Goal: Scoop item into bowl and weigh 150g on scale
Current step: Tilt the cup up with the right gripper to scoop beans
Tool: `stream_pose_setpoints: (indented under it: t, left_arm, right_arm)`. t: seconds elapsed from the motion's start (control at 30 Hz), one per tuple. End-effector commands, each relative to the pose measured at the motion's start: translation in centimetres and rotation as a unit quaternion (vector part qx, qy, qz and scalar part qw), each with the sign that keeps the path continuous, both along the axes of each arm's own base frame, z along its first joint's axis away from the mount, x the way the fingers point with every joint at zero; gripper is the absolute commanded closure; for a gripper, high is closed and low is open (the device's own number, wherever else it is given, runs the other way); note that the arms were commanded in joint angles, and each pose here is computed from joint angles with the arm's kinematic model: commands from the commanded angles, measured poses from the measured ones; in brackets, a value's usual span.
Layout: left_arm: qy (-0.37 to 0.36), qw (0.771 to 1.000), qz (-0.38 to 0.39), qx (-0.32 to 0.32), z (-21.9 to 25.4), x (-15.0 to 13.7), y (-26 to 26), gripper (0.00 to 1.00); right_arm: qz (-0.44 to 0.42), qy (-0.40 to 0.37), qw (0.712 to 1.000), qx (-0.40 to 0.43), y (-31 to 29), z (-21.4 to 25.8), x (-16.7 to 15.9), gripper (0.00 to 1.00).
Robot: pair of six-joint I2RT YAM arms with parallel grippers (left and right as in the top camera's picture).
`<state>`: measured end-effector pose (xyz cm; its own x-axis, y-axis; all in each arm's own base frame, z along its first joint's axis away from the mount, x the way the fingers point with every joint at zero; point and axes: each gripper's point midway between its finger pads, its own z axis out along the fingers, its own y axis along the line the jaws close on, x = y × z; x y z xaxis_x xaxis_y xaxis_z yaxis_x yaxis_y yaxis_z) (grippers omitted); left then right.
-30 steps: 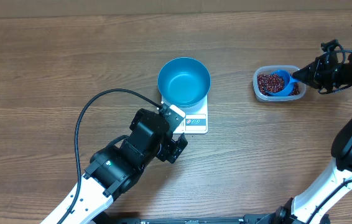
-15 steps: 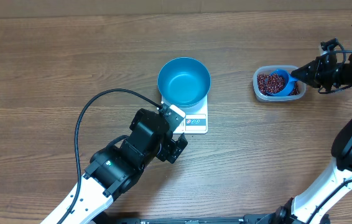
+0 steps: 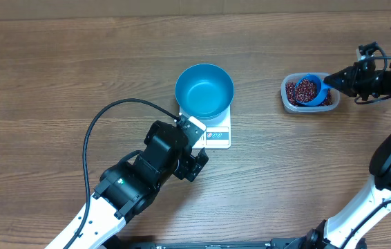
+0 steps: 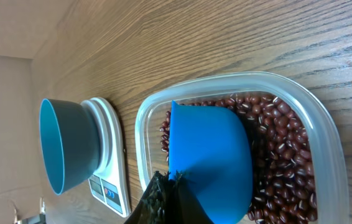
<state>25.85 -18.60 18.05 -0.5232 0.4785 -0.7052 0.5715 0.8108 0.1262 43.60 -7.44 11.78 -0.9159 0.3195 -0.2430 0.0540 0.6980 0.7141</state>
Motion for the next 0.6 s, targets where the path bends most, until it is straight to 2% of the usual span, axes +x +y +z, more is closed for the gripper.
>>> stream_pose_setpoints:
  t: [0.0, 0.57]
  left_arm:
    - [0.002, 1.0, 0.01, 0.001, -0.3, 0.1, 0.2, 0.0]
    - [0.002, 1.0, 0.01, 0.001, -0.3, 0.1, 0.2, 0.0]
  right_arm:
    - [-0.004, -0.011, 1.0, 0.022, -0.4, 0.4, 0.0, 0.96]
    - [-0.018, -0.025, 0.997, 0.067, -0.8, 1.6, -0.2, 0.96]
